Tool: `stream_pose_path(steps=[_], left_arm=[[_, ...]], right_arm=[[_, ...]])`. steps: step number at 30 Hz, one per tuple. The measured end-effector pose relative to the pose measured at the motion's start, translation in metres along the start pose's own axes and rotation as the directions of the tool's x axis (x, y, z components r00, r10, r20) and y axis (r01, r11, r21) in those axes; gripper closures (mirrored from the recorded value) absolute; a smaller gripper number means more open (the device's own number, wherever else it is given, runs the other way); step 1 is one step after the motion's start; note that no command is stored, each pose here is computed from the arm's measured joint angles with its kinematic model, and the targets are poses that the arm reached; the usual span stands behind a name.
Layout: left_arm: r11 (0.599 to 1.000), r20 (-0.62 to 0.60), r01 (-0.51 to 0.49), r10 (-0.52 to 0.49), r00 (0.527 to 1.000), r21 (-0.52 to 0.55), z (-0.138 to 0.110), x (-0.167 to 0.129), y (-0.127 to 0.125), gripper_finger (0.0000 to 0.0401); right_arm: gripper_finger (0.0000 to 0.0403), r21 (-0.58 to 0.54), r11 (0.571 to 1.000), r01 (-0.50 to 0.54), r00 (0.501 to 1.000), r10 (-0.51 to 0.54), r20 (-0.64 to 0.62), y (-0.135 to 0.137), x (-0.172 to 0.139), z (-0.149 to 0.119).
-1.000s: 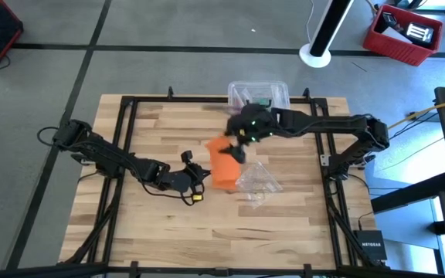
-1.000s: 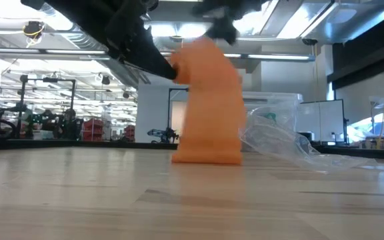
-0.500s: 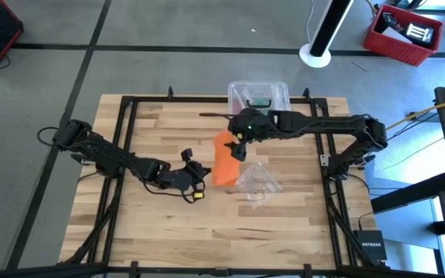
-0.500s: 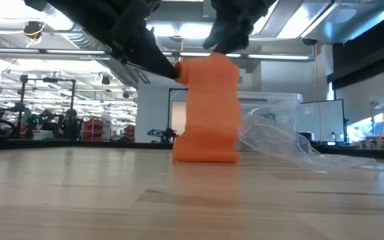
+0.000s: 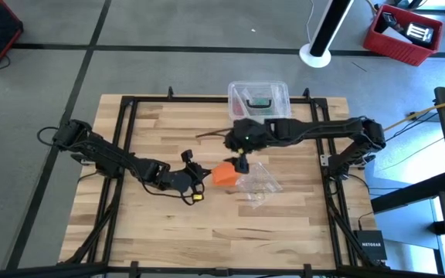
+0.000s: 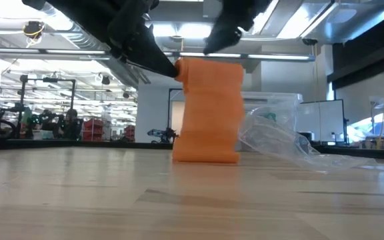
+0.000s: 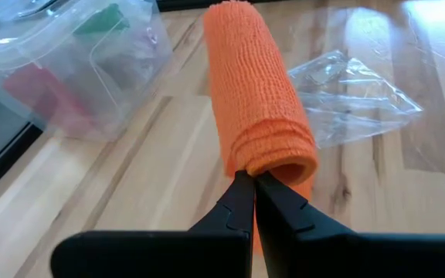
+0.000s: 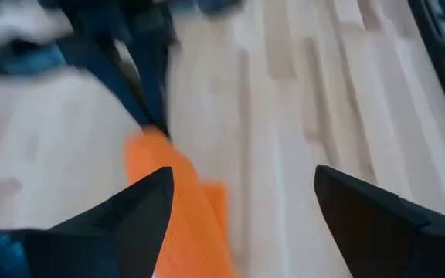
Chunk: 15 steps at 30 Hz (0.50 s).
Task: Roll bandage
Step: Roll the orange bandage
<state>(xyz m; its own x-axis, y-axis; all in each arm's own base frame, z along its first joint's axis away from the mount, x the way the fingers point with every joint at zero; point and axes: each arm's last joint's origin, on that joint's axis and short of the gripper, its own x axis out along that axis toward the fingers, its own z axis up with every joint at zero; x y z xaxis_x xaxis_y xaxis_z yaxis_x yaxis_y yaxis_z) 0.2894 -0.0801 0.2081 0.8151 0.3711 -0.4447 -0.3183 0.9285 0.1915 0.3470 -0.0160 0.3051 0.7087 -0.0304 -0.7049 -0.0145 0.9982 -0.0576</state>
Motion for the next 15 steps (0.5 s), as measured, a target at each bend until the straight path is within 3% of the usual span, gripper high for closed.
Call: stream_pose_path(steps=[4,10,15], left_arm=[[1.0,0.02,0.001,-0.001,1.0,-0.013,0.002,0.0,0.0,0.0401],[1.0,0.064,0.017,-0.019,0.998,0.025,0.007,-0.002,-0.004,0.0401],[0.999,0.062,0.015,-0.017,0.998,0.031,0.006,-0.002,-0.004,0.0401]], right_arm=[[0.0086,-0.029,0.998,0.061,0.996,-0.062,-0.064,0.008,-0.027,-0.007],[0.0086,-0.068,0.998,0.009,0.997,-0.015,-0.076,0.035,-0.055,-0.034],[0.0086,-0.143,0.98,0.138,0.99,-0.131,0.058,0.053,-0.063,-0.077]])
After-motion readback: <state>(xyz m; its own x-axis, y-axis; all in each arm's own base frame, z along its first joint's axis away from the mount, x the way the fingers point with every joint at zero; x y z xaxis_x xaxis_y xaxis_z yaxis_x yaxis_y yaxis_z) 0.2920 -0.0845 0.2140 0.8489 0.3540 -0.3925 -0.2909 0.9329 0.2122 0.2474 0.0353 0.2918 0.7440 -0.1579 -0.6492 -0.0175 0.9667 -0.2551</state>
